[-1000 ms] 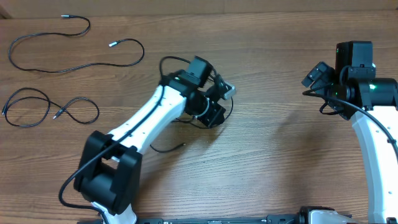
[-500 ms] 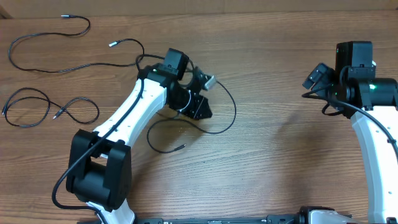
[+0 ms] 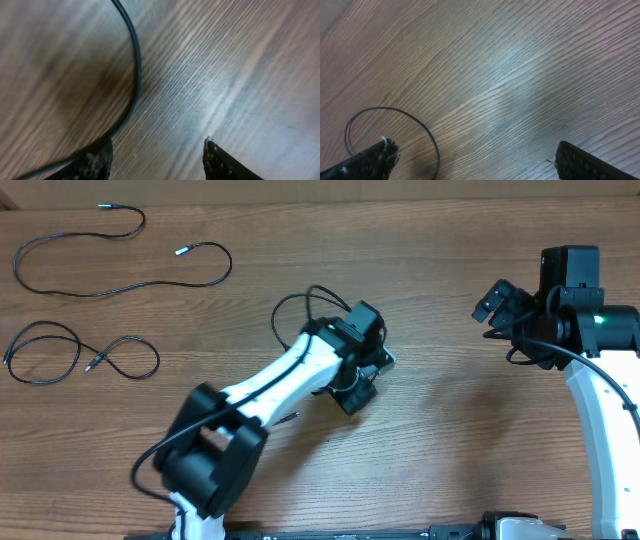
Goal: Untangle cables
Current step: 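Reach the right gripper toward the center cable beside the left gripper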
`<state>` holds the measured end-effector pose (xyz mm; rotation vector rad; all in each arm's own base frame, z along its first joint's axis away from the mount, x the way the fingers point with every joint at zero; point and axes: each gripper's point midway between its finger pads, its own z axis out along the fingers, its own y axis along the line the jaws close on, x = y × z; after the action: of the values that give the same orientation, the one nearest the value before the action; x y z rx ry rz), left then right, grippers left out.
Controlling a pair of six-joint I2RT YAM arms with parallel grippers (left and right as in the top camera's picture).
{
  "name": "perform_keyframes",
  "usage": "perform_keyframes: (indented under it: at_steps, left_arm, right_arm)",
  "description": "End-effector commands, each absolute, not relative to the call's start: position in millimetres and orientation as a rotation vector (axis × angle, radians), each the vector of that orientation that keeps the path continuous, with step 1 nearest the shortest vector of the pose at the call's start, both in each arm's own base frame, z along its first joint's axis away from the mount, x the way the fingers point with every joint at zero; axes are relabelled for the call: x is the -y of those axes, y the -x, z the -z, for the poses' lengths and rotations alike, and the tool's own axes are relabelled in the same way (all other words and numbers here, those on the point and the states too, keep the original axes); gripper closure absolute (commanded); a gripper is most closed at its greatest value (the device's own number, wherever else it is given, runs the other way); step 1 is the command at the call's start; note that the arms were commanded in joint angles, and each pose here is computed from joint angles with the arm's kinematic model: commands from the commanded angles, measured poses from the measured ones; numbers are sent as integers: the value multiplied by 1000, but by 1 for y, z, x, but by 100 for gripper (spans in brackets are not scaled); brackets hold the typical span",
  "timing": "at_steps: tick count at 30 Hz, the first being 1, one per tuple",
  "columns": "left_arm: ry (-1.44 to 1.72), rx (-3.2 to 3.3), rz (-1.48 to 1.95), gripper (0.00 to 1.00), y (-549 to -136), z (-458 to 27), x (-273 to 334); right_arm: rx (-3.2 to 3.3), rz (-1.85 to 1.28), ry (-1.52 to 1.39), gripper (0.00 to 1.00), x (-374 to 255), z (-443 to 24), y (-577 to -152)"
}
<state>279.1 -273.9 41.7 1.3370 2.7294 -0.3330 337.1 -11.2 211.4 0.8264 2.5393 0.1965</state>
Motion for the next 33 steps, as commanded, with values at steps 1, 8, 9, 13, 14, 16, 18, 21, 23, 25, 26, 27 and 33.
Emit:
perform_keyframes:
  at_steps: [1,8,9,13,14,16,18,21,23,25,26,27,33]
  left_arm:
    - [-1413,-2747,189,43,-282,-10,271]
    - [-1421,-2770,70,57,-290,17,262]
    - [-1423,-2775,32,56,-292,23,258]
    - [-1462,-2813,-26,78,-288,48,250]
    - [-1478,-2840,-26,96,-283,56,248]
    - [-1496,-2879,1,96,-274,61,246]
    - [-1475,-2915,33,96,-268,57,247]
    - [-1446,-2910,254,96,-265,36,268]
    - [-1407,-2888,364,96,-271,18,277]
    - [-1345,-2836,582,96,-276,-10,292]
    - [-1307,-2788,712,96,-281,-29,299]
    - [-1261,-2738,818,96,-287,-48,303]
    - [-1052,-2614,1034,96,-320,-107,279]
  right_arm:
    - [-2543,-209,-822,0,10,-211,-337]
    - [-2534,-211,-820,0,10,-212,-339]
    - [-2534,-211,-820,0,10,-212,-339]
    - [-2534,-211,-819,0,10,-212,-339]
    - [-2534,-211,-819,0,10,-212,-339]
    - [-2535,-210,-820,0,10,-212,-339]
    - [-2537,-212,-820,0,10,-212,-339]
    - [-2587,-340,-800,0,-8,-208,-336]
    - [-2633,-405,-797,0,-18,-202,-331]
    - [-2685,-481,-787,0,-30,-192,-327]
    - [-2718,-550,-762,0,-39,-184,-324]
    - [-2742,-606,-740,0,-46,-177,-324]
    - [-2817,-834,-672,0,-80,-139,-325]
